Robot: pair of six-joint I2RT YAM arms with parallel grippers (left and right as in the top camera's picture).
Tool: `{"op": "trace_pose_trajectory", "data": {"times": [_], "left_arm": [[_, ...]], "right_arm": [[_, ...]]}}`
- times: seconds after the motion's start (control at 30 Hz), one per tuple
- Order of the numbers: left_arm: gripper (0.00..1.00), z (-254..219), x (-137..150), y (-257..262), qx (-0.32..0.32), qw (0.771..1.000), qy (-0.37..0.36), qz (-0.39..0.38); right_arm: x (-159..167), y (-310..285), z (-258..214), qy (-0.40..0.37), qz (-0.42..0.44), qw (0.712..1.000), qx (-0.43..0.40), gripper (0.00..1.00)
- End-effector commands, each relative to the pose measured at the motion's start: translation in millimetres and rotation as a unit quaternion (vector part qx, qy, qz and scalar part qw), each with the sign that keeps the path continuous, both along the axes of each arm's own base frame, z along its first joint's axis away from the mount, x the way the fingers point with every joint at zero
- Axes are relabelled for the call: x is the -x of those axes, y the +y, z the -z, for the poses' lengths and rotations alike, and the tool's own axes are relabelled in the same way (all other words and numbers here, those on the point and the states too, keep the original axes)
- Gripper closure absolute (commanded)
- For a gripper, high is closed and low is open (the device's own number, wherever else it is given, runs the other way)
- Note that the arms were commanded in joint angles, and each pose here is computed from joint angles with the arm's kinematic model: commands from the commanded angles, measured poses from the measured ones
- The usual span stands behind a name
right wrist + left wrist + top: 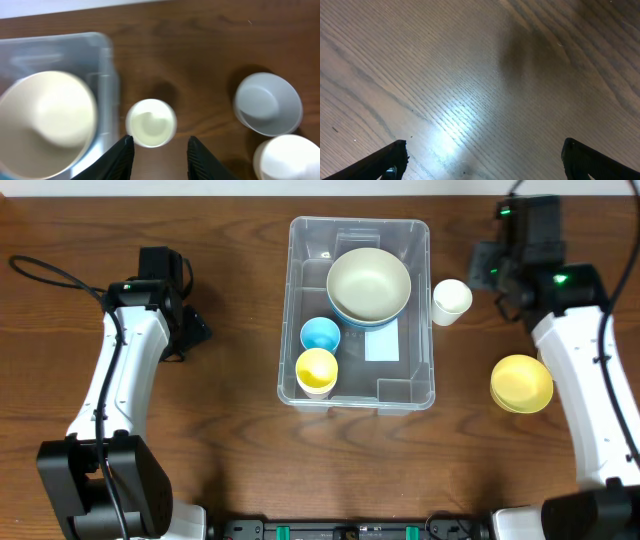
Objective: Pack container
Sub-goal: 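Open the right gripper and withdraw it toward the white cup, then grasp the white cup's rim with the right gripper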
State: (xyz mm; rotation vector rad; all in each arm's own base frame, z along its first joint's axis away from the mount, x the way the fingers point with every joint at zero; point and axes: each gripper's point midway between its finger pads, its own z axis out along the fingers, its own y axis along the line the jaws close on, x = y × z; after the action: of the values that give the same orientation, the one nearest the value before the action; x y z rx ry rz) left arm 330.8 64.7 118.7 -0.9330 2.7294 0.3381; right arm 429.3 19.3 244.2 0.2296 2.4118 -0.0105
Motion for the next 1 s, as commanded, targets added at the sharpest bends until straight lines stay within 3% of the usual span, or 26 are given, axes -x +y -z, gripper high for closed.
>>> {"op": "trace_pose_trajectory", "data": {"times": [0.0,0.63,0.7,0.8,0.97], "left_arm": [[0.02,-1,2,3,-0.008,1.0,0.001,-0.001],[0.02,-1,1,3,-0.008,1.0,0.001,-0.001],[0.02,-1,2,3,-0.008,1.0,0.001,-0.001],[0.02,-1,2,3,-0.008,1.0,0.001,-0.001],[0.02,-1,1,3,-0.008,1.0,0.001,-0.001]], "right_arm": [[-6,-9,22,0.03,-0.007,0.999,-0.036,0.63],[-32,-12,175,0.184,-0.022,0.98,-0.077,0.64],[-31,-12,183,0.193,-0.021,0.978,-0.077,0.69],[-31,-12,189,0.198,-0.021,0.977,-0.077,0.91],[-31,-12,189,0.198,-0.021,0.977,-0.077,0.98]]}}
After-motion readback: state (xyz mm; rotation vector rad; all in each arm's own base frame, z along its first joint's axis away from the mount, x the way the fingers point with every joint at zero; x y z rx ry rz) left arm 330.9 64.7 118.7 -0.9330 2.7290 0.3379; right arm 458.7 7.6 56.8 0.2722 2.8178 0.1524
